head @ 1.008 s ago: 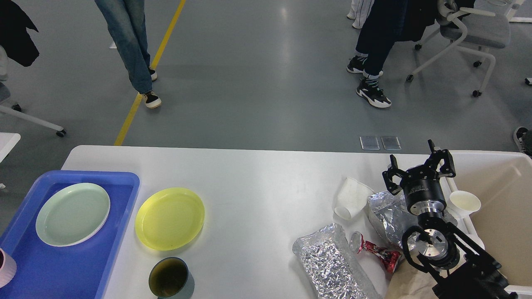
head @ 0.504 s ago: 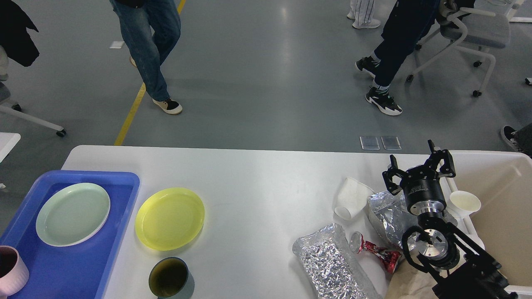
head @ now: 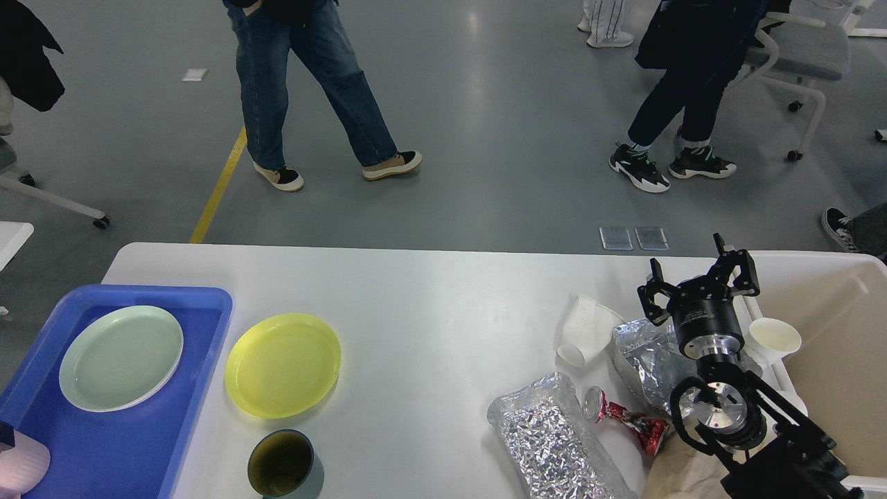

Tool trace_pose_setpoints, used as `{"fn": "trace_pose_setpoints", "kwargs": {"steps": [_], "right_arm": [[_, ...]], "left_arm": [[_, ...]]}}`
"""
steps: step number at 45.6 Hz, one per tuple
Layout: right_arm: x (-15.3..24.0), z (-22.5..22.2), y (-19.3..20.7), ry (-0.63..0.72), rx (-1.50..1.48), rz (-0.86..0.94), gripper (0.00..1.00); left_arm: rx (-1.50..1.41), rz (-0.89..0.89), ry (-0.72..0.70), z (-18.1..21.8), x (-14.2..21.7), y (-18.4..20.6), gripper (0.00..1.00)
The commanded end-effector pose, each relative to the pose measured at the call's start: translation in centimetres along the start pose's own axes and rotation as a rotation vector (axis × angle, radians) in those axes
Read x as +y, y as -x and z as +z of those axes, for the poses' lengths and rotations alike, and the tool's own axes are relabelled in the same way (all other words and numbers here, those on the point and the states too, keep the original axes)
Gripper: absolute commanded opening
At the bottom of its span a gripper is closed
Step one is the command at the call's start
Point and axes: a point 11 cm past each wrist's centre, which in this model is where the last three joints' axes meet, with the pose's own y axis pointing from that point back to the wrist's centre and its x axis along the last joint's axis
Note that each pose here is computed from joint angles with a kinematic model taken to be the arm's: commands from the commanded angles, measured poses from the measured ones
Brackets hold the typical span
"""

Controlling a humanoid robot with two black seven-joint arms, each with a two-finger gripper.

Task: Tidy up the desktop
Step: 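Raise the left gripper up away from the table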

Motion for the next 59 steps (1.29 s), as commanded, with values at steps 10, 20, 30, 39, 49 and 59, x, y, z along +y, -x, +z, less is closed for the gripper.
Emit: {"fn": "trace_pose_setpoints", "kwargs": {"steps": [10,20,30,39,49,59], "right_arm": [[0.0,0.0,0.0,-0.002,0.0,0.001,1.0],[0.0,0.0,0.0,0.0,0.0,0.0,1.0],[0.0,0.0,0.0,0.0,0.0,0.0,1.0],[0.0,0.0,0.0,0.0,0.0,0.0,1.0],[0.0,0.0,0.0,0.0,0.0,-0.001,1.0],[0.0,0.1,0.1,0.001,-0.003,-0.002,1.0]], "left_arm": [[0.181,-0.188,0.095,-1.8,5.4,-2.8,0.97],[0.228,-0.225,0.326,0.9,15.4,-11.4,0.97],[0.188,-0.069,0.559,6.1,21.7,-16.1,0.97],[0.019,-0.008,0.584,14.2,26.4,-17.9,0.96],[-0.086,-0.085,0.723,23.1,27.6,-15.9,0.97],[-0.145,-0.015,0.612,27.9,25.0,-14.5,0.97]]}}
